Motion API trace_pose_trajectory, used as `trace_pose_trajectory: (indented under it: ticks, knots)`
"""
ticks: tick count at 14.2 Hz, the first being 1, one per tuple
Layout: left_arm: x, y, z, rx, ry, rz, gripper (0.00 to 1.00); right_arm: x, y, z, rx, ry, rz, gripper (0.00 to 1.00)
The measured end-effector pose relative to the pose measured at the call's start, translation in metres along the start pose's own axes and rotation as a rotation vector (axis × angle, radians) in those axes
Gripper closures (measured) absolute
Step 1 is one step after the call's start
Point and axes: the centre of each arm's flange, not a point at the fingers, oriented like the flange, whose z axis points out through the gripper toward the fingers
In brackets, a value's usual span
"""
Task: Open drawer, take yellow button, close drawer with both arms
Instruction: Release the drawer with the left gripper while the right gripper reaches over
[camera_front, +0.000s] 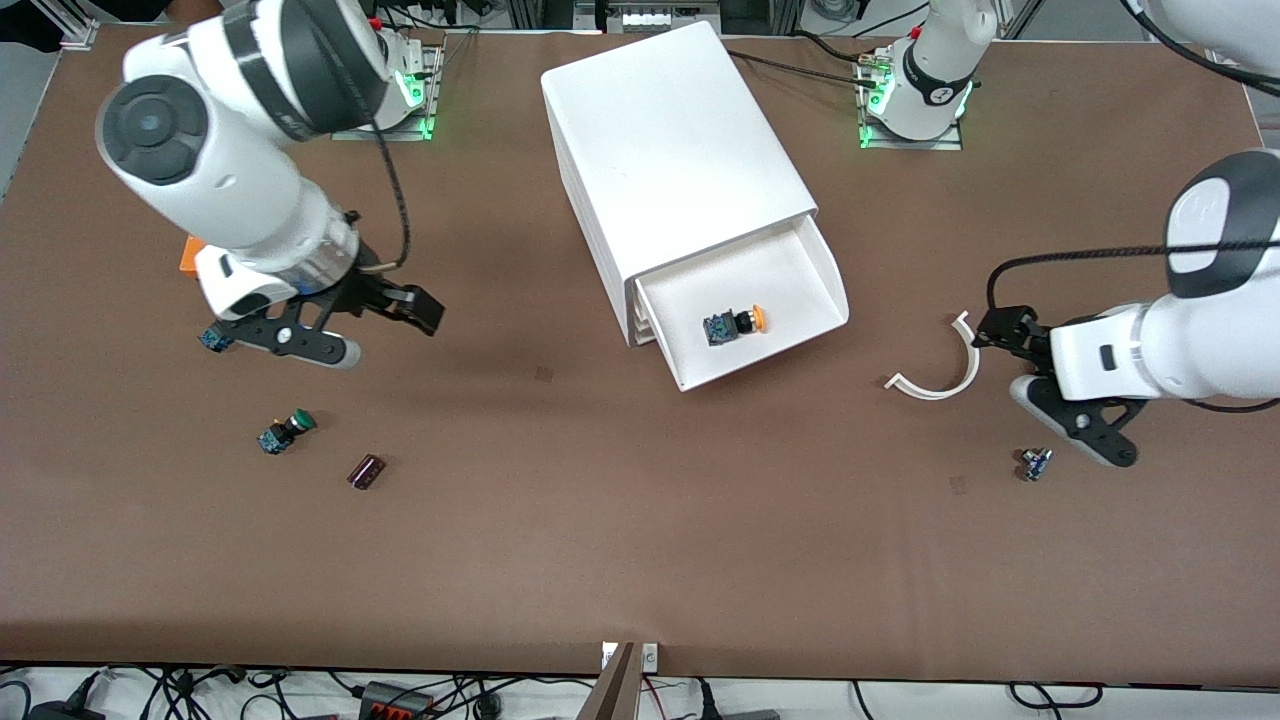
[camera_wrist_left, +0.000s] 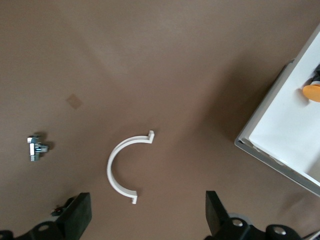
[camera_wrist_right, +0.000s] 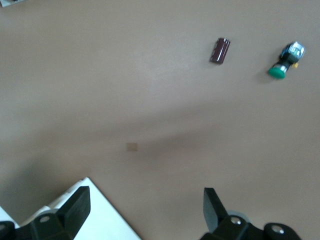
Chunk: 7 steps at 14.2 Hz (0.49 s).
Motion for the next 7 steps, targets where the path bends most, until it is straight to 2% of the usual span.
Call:
trace_pose_trajectory:
  ticks: [3,7]
  knots:
    - [-0.004,-0.014,-0.031,0.085,0.079,-0.107,0.0,-0.021,-0.051,0.011,0.025,0.02,0.199,0.0]
    - [-0.014,-0.03,-0.044,0.094,0.119,-0.315,0.0,-0.05,-0.112,0.034,0.065,0.033,0.43,0.0]
